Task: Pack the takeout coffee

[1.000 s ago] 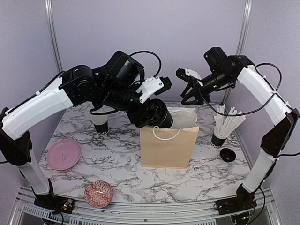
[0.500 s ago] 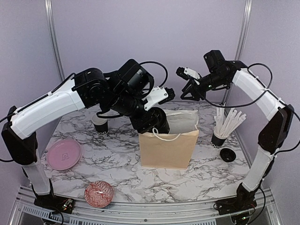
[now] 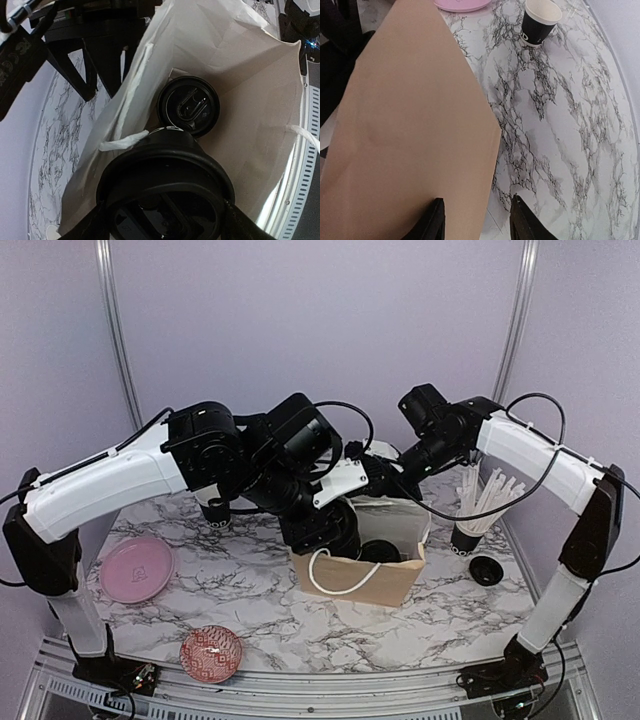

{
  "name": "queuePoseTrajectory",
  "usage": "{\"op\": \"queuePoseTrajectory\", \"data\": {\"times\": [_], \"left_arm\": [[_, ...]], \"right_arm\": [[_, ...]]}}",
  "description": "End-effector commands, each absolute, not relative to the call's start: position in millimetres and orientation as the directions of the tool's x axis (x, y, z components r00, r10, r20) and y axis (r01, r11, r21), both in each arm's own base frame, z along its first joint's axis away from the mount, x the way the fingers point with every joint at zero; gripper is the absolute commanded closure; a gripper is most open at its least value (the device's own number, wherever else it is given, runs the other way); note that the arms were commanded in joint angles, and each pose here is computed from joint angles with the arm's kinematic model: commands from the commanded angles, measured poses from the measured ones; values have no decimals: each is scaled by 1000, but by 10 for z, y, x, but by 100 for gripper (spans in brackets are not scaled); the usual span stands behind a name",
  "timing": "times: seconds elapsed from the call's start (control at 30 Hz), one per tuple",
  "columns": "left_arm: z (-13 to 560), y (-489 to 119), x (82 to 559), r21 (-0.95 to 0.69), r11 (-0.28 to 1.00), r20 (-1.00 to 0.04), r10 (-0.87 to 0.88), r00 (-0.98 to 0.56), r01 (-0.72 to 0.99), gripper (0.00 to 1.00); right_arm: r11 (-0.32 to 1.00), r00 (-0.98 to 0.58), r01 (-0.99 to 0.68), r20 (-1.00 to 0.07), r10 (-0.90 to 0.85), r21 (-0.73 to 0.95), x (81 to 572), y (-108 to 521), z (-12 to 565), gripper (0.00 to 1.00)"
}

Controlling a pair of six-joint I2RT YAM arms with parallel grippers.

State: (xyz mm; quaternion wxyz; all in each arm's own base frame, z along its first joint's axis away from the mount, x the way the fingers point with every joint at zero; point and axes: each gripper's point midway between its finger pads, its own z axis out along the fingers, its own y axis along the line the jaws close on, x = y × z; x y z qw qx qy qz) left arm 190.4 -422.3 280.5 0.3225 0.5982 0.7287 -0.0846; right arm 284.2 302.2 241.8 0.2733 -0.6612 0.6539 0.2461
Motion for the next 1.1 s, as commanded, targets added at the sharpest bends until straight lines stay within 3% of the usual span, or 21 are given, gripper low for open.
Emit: {"op": "queuePoseTrajectory", "data": {"times": [0.0,0.47,0.73,1.07], "left_arm": [[2693,-4207,1669,240,205,-529,847,-49,949,41],[2326,-4216,1287,397,107,-365,930,50,911,41],[2183,-4318,1111,472,61,-309,946,100,880,39],[2141,-4286,1125,541,76,-279,956,93,838,42]], "right_arm": [[-7,58,-997,-712,-700,-75,2793,2997,2581,57],[221,-131,-974,-678,-724,-48,3348,2750,2333,51],[210,-201,-976,-618,-760,60,3458,2834,1740,50],[235,-231,-970,-584,-778,70,3616,2931,1359,50]]}}
